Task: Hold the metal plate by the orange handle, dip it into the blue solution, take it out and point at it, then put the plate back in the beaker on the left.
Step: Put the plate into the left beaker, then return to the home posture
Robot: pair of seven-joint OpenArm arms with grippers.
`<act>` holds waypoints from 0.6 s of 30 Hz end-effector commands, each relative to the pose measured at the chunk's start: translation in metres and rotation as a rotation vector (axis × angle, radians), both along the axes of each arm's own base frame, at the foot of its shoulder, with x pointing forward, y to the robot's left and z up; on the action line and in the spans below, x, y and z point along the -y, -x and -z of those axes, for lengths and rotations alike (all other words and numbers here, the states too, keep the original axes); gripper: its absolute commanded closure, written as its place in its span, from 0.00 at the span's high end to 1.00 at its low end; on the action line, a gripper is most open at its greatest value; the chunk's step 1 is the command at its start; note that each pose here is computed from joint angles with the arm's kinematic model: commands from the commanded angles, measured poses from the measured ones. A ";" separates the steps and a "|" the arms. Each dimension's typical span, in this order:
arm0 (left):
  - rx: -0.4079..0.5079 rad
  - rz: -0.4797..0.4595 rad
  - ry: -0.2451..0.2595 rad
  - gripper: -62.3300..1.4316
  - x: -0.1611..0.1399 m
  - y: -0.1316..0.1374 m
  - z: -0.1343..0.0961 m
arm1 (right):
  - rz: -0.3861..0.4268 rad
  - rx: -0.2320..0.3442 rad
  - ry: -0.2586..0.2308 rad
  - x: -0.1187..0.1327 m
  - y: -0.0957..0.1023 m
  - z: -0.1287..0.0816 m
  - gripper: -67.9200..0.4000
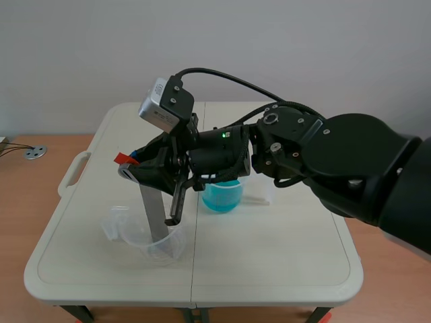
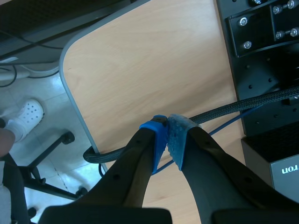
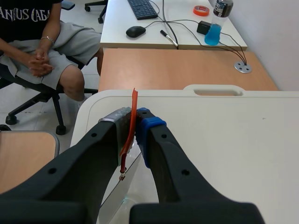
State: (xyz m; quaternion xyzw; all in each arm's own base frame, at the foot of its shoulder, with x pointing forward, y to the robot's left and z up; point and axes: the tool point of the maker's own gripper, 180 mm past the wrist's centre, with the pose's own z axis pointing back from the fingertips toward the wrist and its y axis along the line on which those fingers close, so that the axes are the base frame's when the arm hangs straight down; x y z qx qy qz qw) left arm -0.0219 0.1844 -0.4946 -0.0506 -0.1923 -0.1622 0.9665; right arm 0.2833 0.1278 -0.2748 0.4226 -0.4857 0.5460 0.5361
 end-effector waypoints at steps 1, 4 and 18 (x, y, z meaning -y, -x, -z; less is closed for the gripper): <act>0.007 0.002 0.018 0.07 0.004 0.000 -0.002 | -0.014 0.025 -0.029 -0.005 -0.003 -0.014 0.02; 0.006 0.002 0.018 0.07 0.004 0.000 -0.002 | -0.020 0.033 -0.007 -0.004 0.000 -0.008 0.02; 0.006 0.002 0.018 0.07 0.004 0.000 -0.002 | -0.024 0.045 0.010 -0.003 -0.001 -0.006 0.12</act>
